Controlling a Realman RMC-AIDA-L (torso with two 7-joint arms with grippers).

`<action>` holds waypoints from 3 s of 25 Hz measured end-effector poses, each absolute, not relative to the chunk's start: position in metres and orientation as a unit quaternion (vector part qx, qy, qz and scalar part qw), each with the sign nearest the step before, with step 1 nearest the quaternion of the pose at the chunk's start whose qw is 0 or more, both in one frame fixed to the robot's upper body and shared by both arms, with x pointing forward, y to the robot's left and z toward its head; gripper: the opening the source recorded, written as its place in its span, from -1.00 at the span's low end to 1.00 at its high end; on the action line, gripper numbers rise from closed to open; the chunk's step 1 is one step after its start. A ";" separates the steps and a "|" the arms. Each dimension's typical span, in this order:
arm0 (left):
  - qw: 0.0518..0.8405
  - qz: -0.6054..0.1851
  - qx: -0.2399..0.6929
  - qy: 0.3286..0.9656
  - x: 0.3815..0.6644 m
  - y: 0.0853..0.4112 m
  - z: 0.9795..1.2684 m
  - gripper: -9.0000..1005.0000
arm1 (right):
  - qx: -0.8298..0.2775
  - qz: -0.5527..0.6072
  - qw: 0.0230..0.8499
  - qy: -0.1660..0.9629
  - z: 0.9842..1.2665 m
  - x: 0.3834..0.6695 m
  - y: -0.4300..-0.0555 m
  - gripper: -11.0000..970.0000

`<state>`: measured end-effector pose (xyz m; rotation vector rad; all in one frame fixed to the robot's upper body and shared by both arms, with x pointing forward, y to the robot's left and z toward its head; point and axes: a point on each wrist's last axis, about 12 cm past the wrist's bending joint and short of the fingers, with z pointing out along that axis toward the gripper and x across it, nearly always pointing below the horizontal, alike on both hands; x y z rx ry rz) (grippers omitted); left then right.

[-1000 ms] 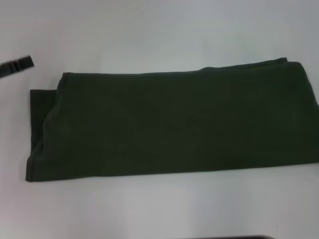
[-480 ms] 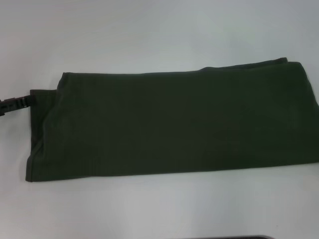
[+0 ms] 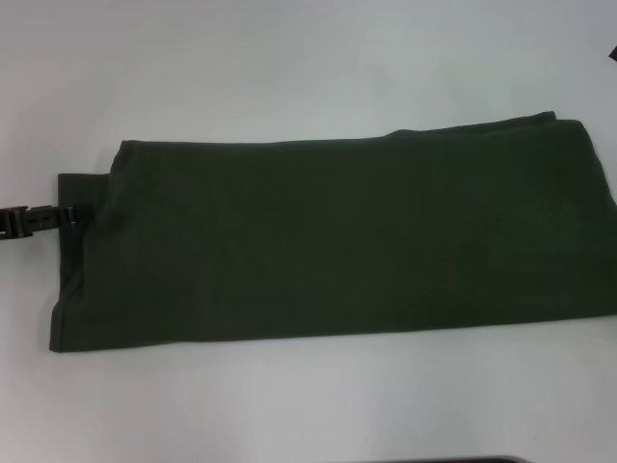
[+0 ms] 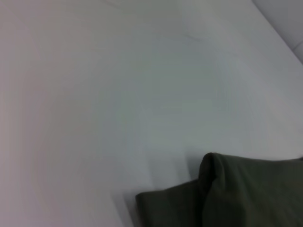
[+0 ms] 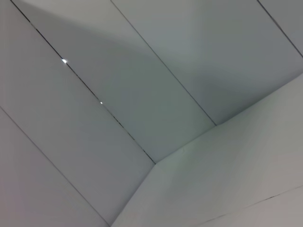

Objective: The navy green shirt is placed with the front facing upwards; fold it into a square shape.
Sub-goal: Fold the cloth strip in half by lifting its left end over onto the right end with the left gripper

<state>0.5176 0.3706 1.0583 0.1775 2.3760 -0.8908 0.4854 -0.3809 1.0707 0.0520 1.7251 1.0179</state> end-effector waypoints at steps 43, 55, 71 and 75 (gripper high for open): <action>0.228 -0.370 0.137 0.890 0.531 0.340 1.071 0.76 | 0.025 0.431 0.543 0.720 1.072 0.488 -0.380 0.91; 0.244 -0.367 0.143 0.886 0.537 0.338 1.077 0.75 | 0.027 0.431 0.542 0.721 1.072 0.488 -0.381 0.91; 0.257 -0.317 0.123 0.905 0.533 0.360 1.069 0.74 | 0.026 0.433 0.542 0.720 1.072 0.488 -0.379 0.91; 0.253 -0.314 0.121 0.907 0.531 0.362 1.067 0.74 | 0.027 0.435 0.542 0.719 1.072 0.488 -0.378 0.91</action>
